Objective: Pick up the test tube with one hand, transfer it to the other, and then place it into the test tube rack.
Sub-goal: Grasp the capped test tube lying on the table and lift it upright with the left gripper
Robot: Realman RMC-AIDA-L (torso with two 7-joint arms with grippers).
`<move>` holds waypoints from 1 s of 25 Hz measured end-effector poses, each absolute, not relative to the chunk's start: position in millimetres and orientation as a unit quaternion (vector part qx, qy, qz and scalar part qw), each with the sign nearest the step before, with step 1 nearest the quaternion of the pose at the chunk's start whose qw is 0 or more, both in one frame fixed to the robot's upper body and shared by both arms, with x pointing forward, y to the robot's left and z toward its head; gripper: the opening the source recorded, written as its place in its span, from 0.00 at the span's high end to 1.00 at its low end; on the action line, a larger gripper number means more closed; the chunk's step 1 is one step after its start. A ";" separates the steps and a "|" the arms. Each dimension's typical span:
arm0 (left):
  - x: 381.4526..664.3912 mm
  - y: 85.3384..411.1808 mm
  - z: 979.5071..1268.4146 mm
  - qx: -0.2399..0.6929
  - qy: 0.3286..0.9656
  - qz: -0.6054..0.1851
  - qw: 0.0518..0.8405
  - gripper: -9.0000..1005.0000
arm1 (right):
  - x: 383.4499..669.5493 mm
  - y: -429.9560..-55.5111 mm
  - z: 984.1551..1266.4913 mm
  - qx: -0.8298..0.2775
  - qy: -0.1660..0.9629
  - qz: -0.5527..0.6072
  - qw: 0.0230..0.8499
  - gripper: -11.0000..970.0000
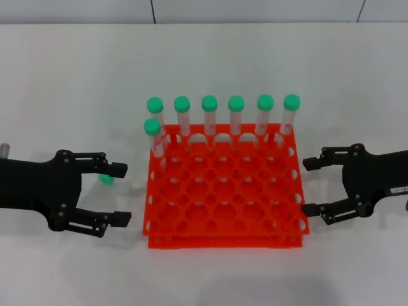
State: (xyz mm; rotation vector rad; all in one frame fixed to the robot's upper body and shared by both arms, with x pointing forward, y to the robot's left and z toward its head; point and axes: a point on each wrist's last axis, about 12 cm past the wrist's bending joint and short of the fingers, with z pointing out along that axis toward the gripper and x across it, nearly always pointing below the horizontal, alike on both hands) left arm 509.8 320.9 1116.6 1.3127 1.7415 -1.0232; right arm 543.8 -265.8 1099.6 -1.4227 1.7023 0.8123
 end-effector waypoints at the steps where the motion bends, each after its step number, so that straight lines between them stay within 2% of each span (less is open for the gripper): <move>1: 509.6 320.5 1116.1 0.508 0.675 -0.398 0.358 0.15 | 543.9 -265.9 1099.7 -0.557 0.666 0.318 0.380 0.12; 8: 508.4 317.3 1113.9 0.473 0.698 -0.419 0.337 0.15 | 541.8 -268.5 1098.2 -0.557 0.665 0.315 0.386 0.12; 17: 517.8 306.3 1122.5 0.382 0.757 -0.441 0.294 0.15 | 543.3 -267.6 1098.0 -0.557 0.664 0.309 0.391 0.12; 25: 533.0 302.0 1139.1 0.297 0.815 -0.451 0.208 0.15 | 545.0 -267.3 1098.1 -0.562 0.661 0.301 0.397 0.12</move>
